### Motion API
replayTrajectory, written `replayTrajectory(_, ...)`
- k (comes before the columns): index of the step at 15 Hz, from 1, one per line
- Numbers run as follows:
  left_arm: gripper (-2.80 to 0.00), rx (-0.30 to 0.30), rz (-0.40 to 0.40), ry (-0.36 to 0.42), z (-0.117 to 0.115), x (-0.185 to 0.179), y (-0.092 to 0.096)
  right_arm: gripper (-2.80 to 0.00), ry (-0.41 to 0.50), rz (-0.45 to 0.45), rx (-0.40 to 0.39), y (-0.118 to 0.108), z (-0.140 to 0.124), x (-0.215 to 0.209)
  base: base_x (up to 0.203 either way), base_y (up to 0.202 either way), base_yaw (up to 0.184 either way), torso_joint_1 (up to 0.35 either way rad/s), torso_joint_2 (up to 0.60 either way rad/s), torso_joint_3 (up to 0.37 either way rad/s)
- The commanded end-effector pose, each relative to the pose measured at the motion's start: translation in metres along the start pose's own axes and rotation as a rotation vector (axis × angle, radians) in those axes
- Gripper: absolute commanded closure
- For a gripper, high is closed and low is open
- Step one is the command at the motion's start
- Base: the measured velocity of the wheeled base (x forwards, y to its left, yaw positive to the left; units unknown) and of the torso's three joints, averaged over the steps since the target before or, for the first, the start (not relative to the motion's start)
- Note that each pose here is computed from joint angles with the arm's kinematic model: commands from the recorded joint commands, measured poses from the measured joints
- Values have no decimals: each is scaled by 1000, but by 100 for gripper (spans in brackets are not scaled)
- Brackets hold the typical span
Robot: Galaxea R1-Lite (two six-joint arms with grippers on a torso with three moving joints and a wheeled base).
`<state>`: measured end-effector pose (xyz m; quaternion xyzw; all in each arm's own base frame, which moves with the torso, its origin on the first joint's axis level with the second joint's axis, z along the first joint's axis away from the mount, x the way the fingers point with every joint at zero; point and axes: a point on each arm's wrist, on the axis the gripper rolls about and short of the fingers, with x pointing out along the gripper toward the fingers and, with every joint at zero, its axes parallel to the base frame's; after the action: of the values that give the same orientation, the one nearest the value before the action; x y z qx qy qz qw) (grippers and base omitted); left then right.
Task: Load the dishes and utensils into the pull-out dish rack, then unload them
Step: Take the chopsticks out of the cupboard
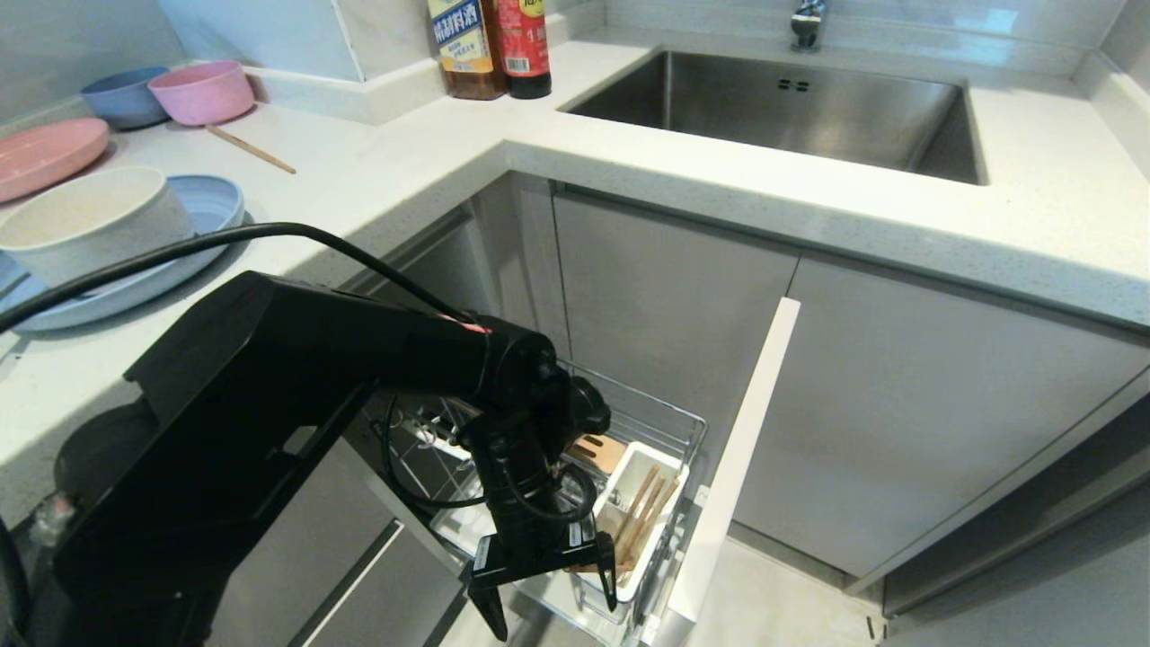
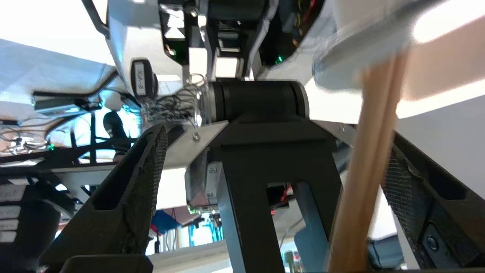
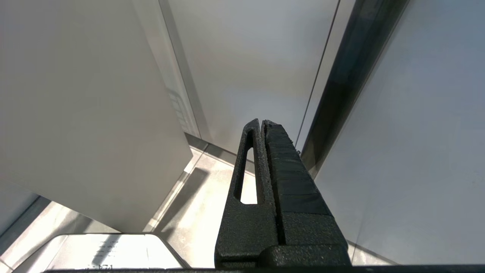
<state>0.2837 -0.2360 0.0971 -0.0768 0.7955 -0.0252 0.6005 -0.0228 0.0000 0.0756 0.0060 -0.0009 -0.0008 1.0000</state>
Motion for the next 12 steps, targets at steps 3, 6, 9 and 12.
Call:
replayTrajectory(3, -280, -4, 1, 3, 6, 4, -4, 0, 0, 0, 0, 0, 0, 0, 0, 0, 0, 0, 0, 0)
replayTrajectory(6, -280, 2, -11, -5, 7, 1, -6, 0, 2, 0, 0, 0, 0, 0, 0, 0, 0, 0, 0, 0)
replayTrajectory(9, -280, 5, -23, -16, 7, -3, -7, 0, 2, 0, 0, 0, 0, 0, 0, 0, 0, 0, 0, 0)
replayTrajectory(12, 0, 3, -23, -16, 8, -2, -7, 0, 2, 0, 0, 0, 0, 0, 0, 0, 0, 0, 0, 0)
